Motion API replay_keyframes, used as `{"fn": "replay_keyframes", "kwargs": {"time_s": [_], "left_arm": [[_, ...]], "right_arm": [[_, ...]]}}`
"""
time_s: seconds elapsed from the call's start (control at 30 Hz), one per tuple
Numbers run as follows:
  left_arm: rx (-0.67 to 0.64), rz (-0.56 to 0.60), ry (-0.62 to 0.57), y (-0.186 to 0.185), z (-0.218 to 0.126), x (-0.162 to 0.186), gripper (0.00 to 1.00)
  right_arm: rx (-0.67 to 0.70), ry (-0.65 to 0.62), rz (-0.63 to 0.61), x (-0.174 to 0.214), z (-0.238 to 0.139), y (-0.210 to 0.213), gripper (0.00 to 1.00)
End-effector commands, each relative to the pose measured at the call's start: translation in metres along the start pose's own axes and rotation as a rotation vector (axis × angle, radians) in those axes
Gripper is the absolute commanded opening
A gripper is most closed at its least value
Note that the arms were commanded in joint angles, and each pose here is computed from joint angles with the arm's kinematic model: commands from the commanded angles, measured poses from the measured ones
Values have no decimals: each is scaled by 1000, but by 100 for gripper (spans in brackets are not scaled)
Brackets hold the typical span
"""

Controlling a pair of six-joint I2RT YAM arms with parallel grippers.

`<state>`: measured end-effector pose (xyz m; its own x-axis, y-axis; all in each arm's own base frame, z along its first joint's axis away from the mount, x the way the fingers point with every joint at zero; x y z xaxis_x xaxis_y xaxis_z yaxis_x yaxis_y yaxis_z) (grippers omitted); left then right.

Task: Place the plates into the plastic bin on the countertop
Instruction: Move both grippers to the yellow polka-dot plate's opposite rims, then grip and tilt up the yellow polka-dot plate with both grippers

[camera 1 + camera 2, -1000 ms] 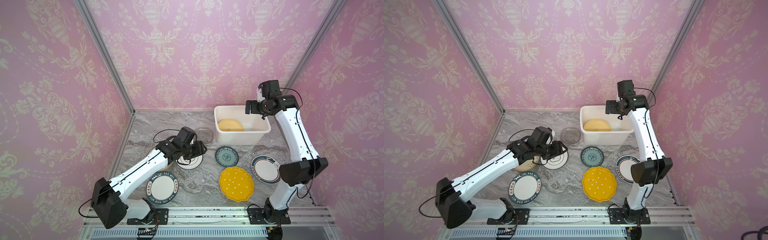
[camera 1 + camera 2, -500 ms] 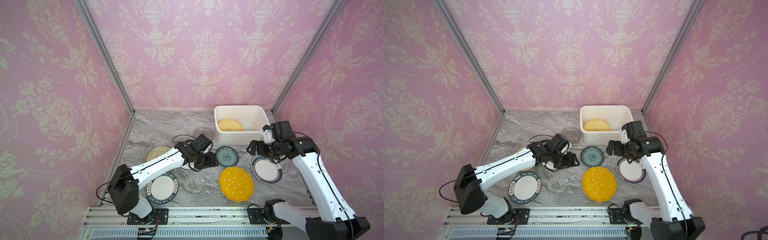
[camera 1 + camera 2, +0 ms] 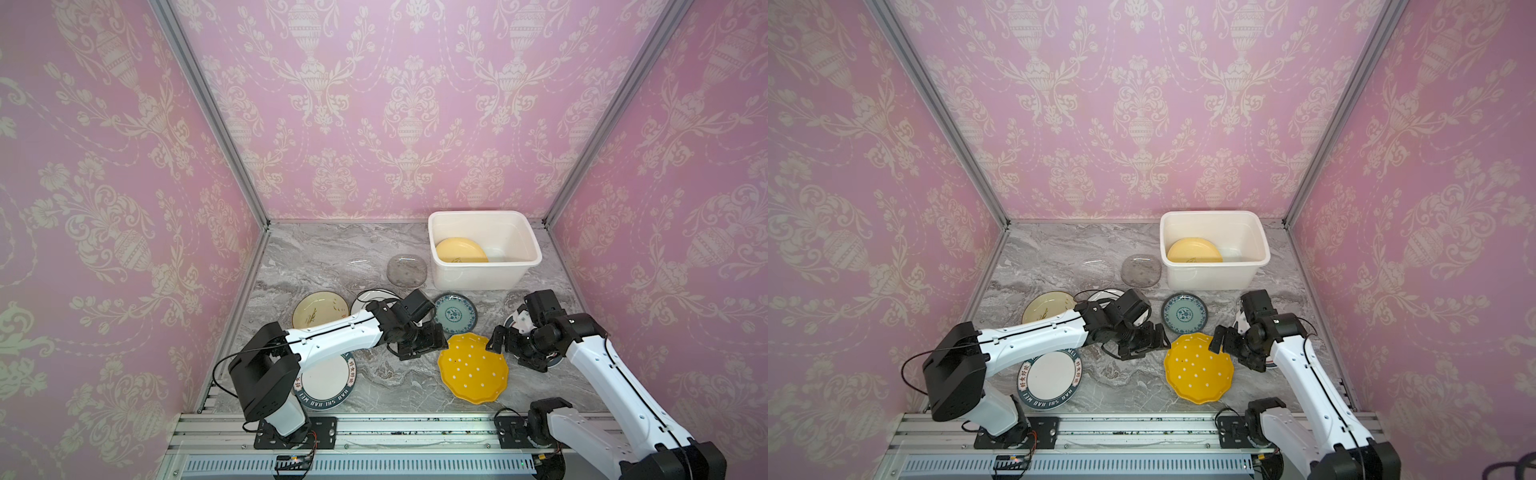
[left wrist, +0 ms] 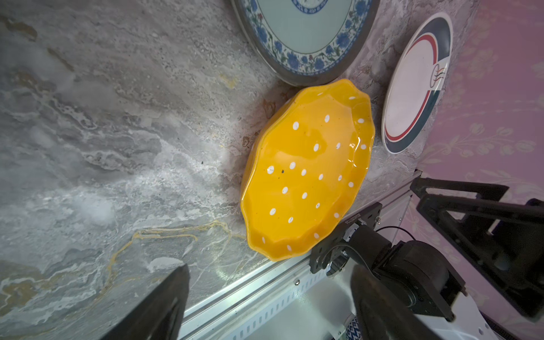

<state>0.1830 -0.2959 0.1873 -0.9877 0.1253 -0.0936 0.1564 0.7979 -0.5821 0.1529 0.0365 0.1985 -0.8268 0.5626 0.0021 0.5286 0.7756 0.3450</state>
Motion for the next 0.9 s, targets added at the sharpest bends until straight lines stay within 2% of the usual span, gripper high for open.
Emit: {"fn": "replay_keyframes", "kwargs": {"time_s": [0.0, 0.27, 0.43, 0.87], "left_arm": [[14, -34, 45, 1, 15, 1, 95], [23, -80, 109, 9, 38, 2, 99], [44, -85, 118, 9, 45, 1, 99], [91, -89, 149, 10, 63, -2, 97]], "right_arm": [[-49, -58, 51, -6, -1, 6, 100], [7, -42, 146, -3, 35, -13, 100], [25, -60, 151, -5, 41, -14, 100], [-22, 51, 150, 0, 69, -14, 100]]}}
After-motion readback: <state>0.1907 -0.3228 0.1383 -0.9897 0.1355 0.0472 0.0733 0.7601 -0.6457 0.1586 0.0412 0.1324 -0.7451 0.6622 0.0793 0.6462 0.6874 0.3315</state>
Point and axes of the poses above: each gripper's point midway between its finger pads, its own z axis out along the fingers, its own y axis along the line the jaws close on, x = y × z, the point moved 10 cm from there along -z, back along the fingers, and after that the axes turned 14 degrees about z, right-handed, at the moved point
